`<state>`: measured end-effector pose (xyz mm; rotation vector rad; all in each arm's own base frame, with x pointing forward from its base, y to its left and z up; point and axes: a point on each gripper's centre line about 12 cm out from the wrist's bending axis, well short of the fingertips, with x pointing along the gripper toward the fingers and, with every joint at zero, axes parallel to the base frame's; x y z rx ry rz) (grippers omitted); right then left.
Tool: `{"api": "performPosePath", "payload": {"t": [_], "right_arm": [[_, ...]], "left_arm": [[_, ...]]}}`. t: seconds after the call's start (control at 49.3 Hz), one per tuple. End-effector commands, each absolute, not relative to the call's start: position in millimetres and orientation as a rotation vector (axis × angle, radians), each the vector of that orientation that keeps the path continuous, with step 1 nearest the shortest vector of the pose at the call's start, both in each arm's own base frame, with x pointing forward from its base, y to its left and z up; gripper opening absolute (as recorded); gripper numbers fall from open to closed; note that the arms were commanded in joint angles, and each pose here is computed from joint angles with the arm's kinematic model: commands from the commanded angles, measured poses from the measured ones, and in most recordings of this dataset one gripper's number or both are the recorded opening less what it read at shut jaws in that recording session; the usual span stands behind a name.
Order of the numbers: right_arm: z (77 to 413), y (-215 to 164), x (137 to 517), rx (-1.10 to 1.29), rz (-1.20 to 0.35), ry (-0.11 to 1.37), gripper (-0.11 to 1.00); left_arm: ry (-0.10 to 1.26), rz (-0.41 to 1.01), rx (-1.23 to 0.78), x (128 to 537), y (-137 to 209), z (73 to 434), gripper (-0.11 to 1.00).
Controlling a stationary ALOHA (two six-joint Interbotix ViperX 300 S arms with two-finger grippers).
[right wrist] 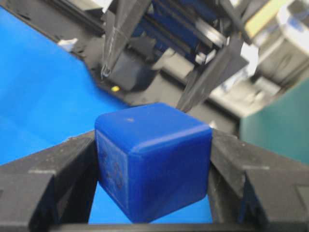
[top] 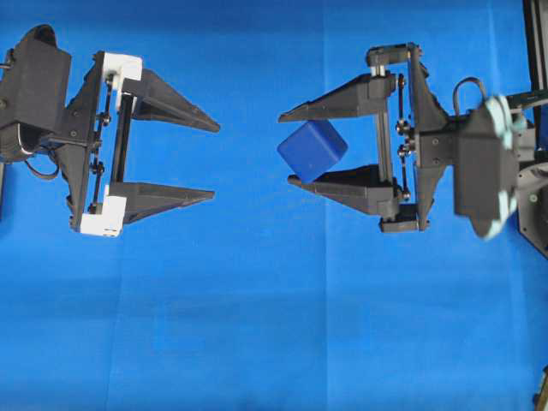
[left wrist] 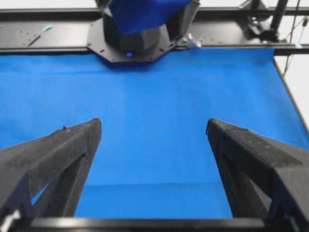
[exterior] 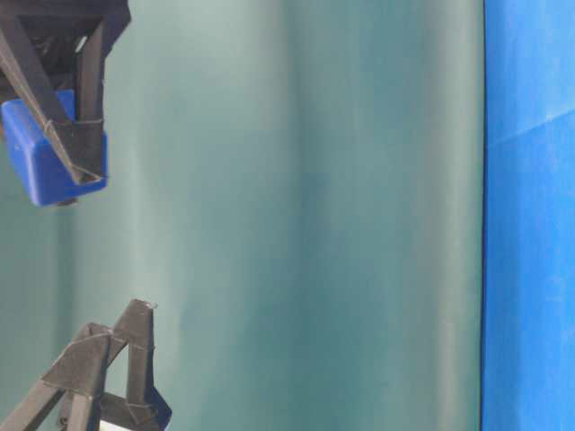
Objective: Handover the blue block to the right arm after grasping it with the left arm, then place it in the designated position.
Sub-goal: 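Pull the cube away to the right with the right gripper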
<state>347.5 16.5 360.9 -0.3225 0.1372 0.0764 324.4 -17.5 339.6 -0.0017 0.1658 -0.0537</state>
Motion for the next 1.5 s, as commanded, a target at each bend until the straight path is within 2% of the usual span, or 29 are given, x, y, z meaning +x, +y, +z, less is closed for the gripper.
{"api": "performPosePath", "payload": {"t": [0.0, 0.284, 1.48], "right_arm": [[369.6, 16.8, 344.3, -0.224, 0.06, 0.132, 0.54], [364.5, 13.9, 343.0, -0.034, 0.012, 0.192, 0.54], [360.4, 11.5, 342.4, -0.035, -0.017, 0.237, 0.54]], "left_arm": [[0.117, -0.051, -0.002, 317.5, -16.2, 355.7, 0.93], [0.117, -0.051, 0.0, 317.5, -16.2, 355.7, 0.93], [0.117, -0.051, -0.003, 318.9, -16.2, 356.1, 0.93]]}}
